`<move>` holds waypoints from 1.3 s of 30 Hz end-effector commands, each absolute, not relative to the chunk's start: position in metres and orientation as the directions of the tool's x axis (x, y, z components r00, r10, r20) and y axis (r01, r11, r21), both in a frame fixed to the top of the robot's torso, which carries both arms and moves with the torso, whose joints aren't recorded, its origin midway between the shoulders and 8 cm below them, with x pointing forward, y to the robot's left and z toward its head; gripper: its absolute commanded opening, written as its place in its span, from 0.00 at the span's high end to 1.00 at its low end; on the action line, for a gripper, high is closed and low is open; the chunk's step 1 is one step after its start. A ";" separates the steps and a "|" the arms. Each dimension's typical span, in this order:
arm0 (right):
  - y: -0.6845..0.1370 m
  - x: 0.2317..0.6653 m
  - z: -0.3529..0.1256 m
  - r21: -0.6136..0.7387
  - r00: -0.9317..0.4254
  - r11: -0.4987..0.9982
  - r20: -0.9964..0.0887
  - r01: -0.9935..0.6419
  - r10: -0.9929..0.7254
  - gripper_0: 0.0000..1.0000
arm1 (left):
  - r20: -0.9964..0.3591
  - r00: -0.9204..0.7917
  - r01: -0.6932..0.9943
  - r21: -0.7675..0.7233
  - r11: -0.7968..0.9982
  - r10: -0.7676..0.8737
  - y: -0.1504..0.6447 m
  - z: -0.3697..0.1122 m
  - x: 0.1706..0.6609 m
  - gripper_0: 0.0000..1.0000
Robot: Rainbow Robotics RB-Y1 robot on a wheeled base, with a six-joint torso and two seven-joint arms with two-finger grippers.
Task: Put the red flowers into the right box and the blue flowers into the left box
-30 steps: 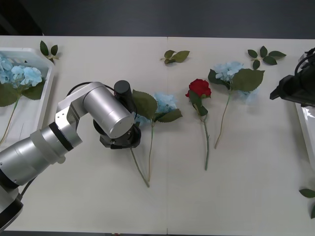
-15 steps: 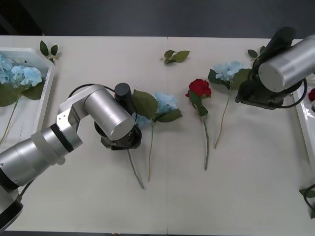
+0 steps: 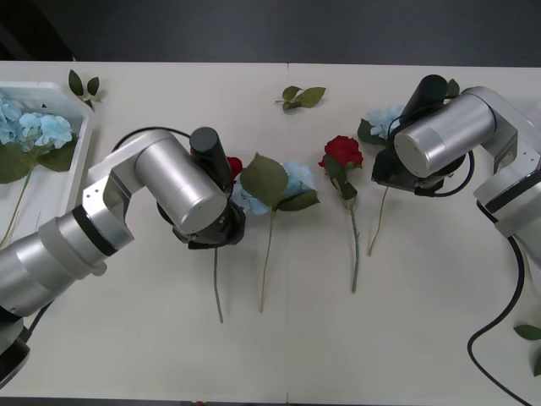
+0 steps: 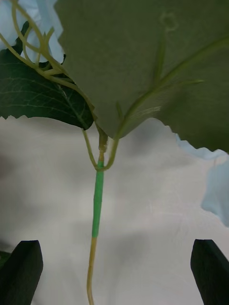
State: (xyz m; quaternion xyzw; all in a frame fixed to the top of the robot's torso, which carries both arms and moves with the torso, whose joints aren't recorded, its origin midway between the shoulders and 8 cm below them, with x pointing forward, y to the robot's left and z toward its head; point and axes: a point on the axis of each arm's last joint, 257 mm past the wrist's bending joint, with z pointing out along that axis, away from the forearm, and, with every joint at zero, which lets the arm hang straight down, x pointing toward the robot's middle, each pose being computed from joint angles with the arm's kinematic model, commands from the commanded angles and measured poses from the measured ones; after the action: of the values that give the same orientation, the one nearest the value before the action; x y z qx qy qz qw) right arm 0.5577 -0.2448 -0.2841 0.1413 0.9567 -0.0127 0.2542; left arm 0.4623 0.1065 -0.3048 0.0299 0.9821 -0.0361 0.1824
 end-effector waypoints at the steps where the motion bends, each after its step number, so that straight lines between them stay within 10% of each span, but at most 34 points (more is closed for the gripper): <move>1: -0.236 0.576 -0.273 0.111 -0.791 0.942 -0.518 0.316 0.327 0.10 | -0.526 -0.847 0.154 -0.096 0.983 0.081 0.118 -0.219 0.490 1.00; 11: -0.225 0.585 -0.285 0.135 -0.783 0.939 -0.521 0.316 0.339 0.23 | -0.717 -0.678 0.396 -0.168 0.903 0.164 0.114 -0.131 0.499 1.00; 21: -0.223 0.586 -0.285 0.143 -0.782 0.937 -0.520 0.318 0.344 1.00 | -0.826 -0.491 0.651 -0.138 0.747 0.276 0.075 -0.087 0.490 1.00; 39: -0.337 0.593 -0.218 0.059 -0.794 0.981 -0.579 0.186 0.185 1.00 | -0.934 -0.260 0.933 -0.177 0.314 0.245 0.037 -0.036 0.444 1.00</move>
State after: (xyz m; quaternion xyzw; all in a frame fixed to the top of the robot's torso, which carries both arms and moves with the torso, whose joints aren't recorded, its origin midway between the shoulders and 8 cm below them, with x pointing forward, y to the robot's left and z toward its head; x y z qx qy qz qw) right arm 0.5766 -0.3002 -0.2769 0.1477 0.9525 0.0224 0.2654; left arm 0.4406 0.0320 -0.0575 0.4053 0.7075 -0.4025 0.4162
